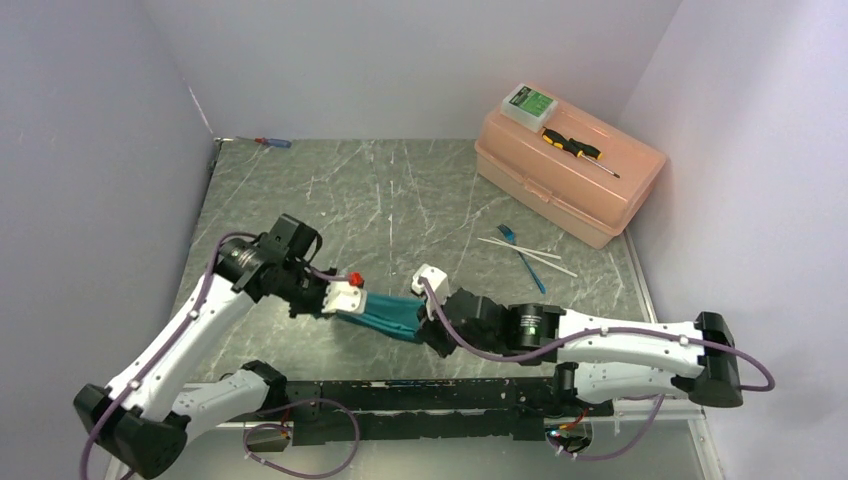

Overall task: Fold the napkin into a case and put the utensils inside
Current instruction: Turn over the upper triangle folded napkin at the center of the board.

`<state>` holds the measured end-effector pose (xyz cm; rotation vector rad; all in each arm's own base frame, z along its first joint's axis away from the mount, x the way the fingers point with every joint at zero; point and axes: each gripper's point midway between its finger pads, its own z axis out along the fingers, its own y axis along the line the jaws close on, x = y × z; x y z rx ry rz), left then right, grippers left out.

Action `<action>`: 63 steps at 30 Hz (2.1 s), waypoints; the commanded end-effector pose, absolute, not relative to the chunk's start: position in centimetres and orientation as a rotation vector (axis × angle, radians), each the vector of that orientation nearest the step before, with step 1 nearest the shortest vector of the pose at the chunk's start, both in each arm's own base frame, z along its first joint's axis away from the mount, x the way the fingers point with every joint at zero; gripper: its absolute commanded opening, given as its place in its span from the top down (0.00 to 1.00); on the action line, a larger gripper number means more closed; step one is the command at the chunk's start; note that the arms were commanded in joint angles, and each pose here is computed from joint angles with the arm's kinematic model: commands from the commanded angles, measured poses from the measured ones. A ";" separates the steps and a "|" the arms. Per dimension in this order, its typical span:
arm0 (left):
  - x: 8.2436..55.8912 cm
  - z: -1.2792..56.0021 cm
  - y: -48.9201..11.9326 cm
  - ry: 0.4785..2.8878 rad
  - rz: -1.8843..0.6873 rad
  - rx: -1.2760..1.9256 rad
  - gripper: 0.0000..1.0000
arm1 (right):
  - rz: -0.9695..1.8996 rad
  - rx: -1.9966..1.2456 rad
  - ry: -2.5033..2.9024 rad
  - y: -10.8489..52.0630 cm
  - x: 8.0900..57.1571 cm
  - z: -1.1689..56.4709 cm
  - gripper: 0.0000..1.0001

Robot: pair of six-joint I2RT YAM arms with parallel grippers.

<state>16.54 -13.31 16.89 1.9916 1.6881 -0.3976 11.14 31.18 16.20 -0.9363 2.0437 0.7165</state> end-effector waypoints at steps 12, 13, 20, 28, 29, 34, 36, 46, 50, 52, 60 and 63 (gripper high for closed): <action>14.7 16.8 -14.1 1.967 -0.401 1.945 0.97 | 0.766 -0.709 2.157 30.7 15.7 19.3 1.00; 16.9 16.2 -13.9 2.006 -0.334 1.894 0.97 | 0.746 -0.712 2.173 30.6 17.1 18.6 1.00; 29.4 14.9 -12.3 2.223 -0.300 1.602 0.97 | 0.740 -0.716 2.155 32.0 24.4 19.1 1.00; 30.1 19.3 -14.1 2.129 -0.342 1.569 0.97 | 0.730 -0.696 2.060 31.6 25.4 23.1 1.00; 29.2 20.0 -14.2 2.108 -0.351 1.581 0.97 | 0.741 -0.692 2.060 31.5 24.9 23.3 1.00; 22.2 21.7 -15.5 2.007 -0.389 1.728 0.97 | 0.744 -0.724 2.072 31.3 20.3 23.4 1.00; 19.0 21.9 -15.5 2.000 -0.415 1.789 0.97 | 0.732 -0.770 2.076 31.7 17.5 23.3 1.00; 9.0 24.0 -11.1 2.092 -0.499 1.885 0.97 | 0.766 -0.782 2.109 30.2 8.8 25.2 1.00; 9.0 23.0 -11.3 2.090 -0.516 1.926 0.97 | 0.743 -0.773 2.111 29.8 9.7 24.6 1.00; 11.2 21.5 -12.4 2.101 -0.487 1.917 0.97 | 0.741 -0.762 2.134 30.0 11.8 23.2 1.00; 27.9 11.0 -13.7 2.417 -0.280 1.644 0.97 | 0.658 -0.653 2.283 28.9 24.2 14.1 1.00; 33.3 7.2 -13.7 2.522 -0.254 1.548 0.97 | 0.641 -0.608 2.319 28.3 27.9 11.2 1.00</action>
